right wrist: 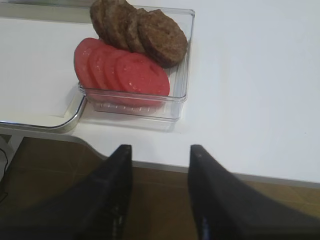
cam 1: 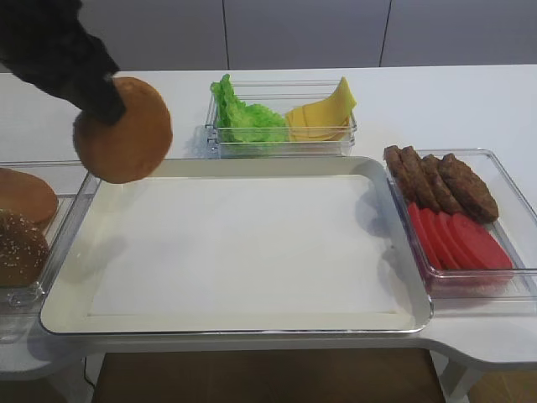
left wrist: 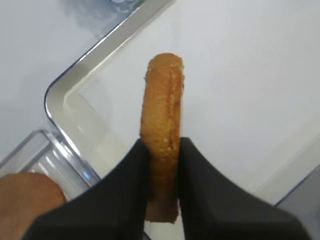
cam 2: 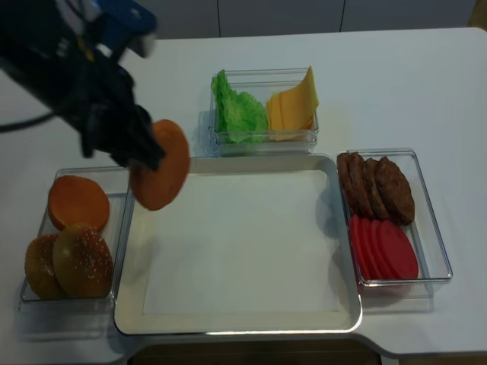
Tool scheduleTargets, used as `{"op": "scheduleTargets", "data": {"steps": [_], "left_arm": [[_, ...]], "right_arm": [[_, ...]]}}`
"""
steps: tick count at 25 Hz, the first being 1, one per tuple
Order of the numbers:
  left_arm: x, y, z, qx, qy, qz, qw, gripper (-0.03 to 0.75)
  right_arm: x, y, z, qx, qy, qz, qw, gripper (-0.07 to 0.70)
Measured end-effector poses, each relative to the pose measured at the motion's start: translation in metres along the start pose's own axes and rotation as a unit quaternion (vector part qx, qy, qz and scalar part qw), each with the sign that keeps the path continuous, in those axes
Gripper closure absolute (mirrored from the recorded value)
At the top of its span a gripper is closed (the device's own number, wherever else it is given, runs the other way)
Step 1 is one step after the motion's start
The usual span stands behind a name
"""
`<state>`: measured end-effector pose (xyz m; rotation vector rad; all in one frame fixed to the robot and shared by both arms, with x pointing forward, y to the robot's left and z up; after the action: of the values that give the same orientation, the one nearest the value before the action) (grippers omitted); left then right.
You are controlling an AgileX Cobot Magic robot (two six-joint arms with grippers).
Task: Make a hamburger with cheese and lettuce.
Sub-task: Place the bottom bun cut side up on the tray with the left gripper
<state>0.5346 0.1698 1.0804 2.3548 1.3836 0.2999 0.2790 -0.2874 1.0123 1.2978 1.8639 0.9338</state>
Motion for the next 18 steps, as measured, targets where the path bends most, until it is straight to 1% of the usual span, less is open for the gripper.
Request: {"op": "scheduleTargets", "data": {"steps": [1, 4, 8, 11, 15, 18], "left_arm": [[-0.006, 0.004, 0.006, -0.003, 0.004, 0.017, 0.9998, 0.596], [-0.021, 0.018, 0.023, -0.020, 0.013, 0.059, 0.9979, 0.596], [-0.038, 0.035, 0.043, -0.052, 0.026, 0.108, 0.9925, 0.596], [-0.049, 0.042, 0.061, -0.056, 0.032, 0.137, 0.9885, 0.596], [-0.059, 0.041, 0.082, -0.036, 0.045, 0.174, 0.9830, 0.596], [-0.065, 0.041, 0.089, -0.031, 0.053, 0.196, 0.9786, 0.596]], "right_arm": [[0.000, 0.000, 0.000, 0.000, 0.000, 0.000, 1.0000, 0.332], [0.000, 0.000, 0.000, 0.000, 0.000, 0.000, 1.0000, 0.332], [0.000, 0.000, 0.000, 0.000, 0.000, 0.000, 1.0000, 0.332], [0.000, 0.000, 0.000, 0.000, 0.000, 0.000, 1.0000, 0.332], [0.000, 0.000, 0.000, 0.000, 0.000, 0.000, 1.0000, 0.332], [0.000, 0.000, 0.000, 0.000, 0.000, 0.000, 1.0000, 0.332]]}}
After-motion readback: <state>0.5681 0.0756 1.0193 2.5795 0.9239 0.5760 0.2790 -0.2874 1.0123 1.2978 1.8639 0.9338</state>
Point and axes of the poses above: a point on each arm's last joint axis where the gripper is mounted, z pointing out along that axis toward the gripper, x along the wrist's bending axis when the last joint is at zero, y = z × x, the point moved 6 cm from there along z, pointing out along that axis toward the gripper, and after that the axes turned 9 degrees about -z, right-handed, at the moved point
